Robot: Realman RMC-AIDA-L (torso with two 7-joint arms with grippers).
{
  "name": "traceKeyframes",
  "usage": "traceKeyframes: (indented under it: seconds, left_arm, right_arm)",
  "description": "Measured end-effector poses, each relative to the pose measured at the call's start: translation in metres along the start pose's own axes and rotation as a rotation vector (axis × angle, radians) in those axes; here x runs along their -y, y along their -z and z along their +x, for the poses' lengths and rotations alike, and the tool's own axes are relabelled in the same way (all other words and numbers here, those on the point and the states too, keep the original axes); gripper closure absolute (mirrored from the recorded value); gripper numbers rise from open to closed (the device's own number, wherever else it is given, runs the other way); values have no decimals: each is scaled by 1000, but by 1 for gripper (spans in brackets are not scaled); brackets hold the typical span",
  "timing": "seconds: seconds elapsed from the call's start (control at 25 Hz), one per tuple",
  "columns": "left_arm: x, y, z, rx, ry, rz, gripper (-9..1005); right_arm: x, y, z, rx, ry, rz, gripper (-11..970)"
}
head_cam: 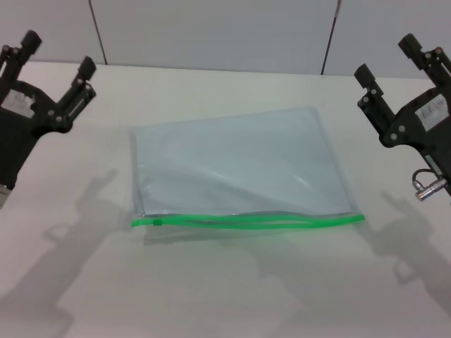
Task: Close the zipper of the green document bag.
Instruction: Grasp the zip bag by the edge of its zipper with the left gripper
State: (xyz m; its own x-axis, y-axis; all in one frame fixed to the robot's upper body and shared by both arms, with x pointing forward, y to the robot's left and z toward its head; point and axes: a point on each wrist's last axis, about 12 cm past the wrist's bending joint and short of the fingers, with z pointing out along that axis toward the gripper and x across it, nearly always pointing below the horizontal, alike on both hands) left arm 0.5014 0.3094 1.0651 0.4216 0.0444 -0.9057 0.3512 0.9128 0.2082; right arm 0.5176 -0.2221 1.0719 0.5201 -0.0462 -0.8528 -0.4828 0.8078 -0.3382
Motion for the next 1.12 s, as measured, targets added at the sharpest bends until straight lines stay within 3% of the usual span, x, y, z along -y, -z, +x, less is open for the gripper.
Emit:
traceKeyframes:
  seconds: [0.16, 0.72, 0.88, 1.12]
  left_arm:
    - [4, 2, 4, -34, 4, 38, 152]
    - [37, 42, 20, -251, -42, 514, 152]
    - [38, 49, 22, -272, -115, 571, 150]
    - [34, 60, 27, -313, -227, 574, 151]
  right_arm:
    - [0, 0, 0, 1, -1, 0, 340]
    - [2, 3, 0, 0, 5, 6, 340]
    - [2, 3, 0, -2, 6, 7, 341]
    - [2, 3, 1, -7, 7, 7, 341]
